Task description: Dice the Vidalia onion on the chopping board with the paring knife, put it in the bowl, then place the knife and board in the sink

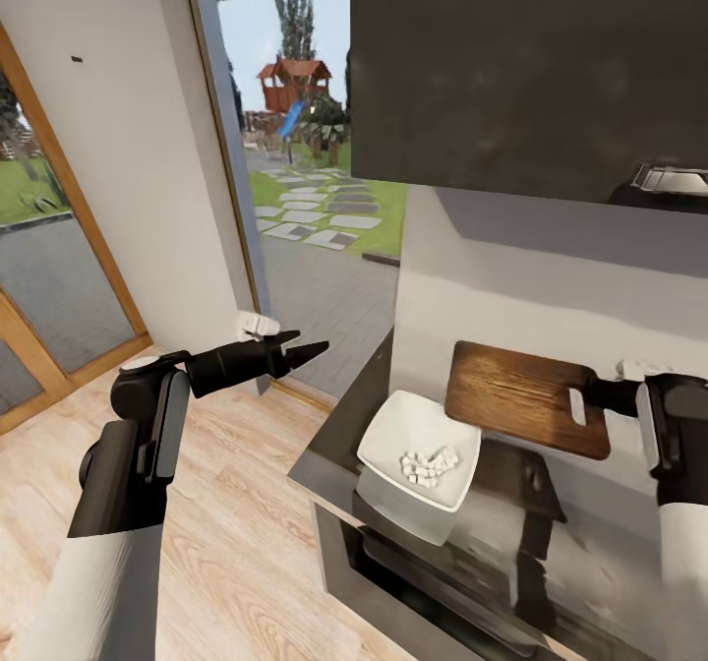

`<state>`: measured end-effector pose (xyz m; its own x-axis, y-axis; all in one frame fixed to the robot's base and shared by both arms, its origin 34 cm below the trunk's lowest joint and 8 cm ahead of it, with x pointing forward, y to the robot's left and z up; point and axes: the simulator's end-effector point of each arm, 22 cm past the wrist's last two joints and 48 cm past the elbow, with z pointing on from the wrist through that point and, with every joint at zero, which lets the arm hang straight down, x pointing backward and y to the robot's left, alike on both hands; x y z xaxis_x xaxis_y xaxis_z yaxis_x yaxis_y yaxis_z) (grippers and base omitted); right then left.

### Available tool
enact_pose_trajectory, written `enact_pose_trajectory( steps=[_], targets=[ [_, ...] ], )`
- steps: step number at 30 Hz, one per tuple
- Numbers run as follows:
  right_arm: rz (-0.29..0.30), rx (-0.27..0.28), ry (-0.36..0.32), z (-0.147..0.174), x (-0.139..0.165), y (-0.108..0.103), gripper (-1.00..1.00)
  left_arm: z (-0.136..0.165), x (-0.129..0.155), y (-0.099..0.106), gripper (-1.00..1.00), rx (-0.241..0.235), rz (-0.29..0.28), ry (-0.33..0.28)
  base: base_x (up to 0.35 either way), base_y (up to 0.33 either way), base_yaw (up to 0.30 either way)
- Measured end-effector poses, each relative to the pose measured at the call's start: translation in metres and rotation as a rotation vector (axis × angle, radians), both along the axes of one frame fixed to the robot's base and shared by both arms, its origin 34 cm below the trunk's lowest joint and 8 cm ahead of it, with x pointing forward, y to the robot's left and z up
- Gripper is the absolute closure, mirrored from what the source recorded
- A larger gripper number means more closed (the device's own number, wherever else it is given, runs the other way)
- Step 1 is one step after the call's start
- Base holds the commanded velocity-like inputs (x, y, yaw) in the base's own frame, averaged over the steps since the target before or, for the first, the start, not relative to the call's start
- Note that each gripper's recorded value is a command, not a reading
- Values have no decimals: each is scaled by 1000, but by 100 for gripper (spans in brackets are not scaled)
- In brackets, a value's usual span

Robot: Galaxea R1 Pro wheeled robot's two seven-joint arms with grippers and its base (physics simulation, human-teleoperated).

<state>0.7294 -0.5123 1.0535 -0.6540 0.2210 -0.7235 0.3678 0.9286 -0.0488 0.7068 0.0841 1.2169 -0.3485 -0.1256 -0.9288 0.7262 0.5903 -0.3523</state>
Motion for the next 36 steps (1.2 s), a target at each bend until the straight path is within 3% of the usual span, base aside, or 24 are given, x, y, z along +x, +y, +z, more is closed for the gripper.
enact_pose_trajectory(
  steps=[5,9,36],
  targets=[
    [-73,-31,4,5,-8,-23,100,0,0,0,-100,0,-1,0,-123,-45,0],
    [-139,-26,-18,13,-15,-42,100,-1,-1,-3,-100,4,-8,0,-253,-133,-70],
    [-145,-13,-39,21,-15,-40,100,6,-4,-4,-100,6,-9,-14,-17,-10,-259]
  ],
)
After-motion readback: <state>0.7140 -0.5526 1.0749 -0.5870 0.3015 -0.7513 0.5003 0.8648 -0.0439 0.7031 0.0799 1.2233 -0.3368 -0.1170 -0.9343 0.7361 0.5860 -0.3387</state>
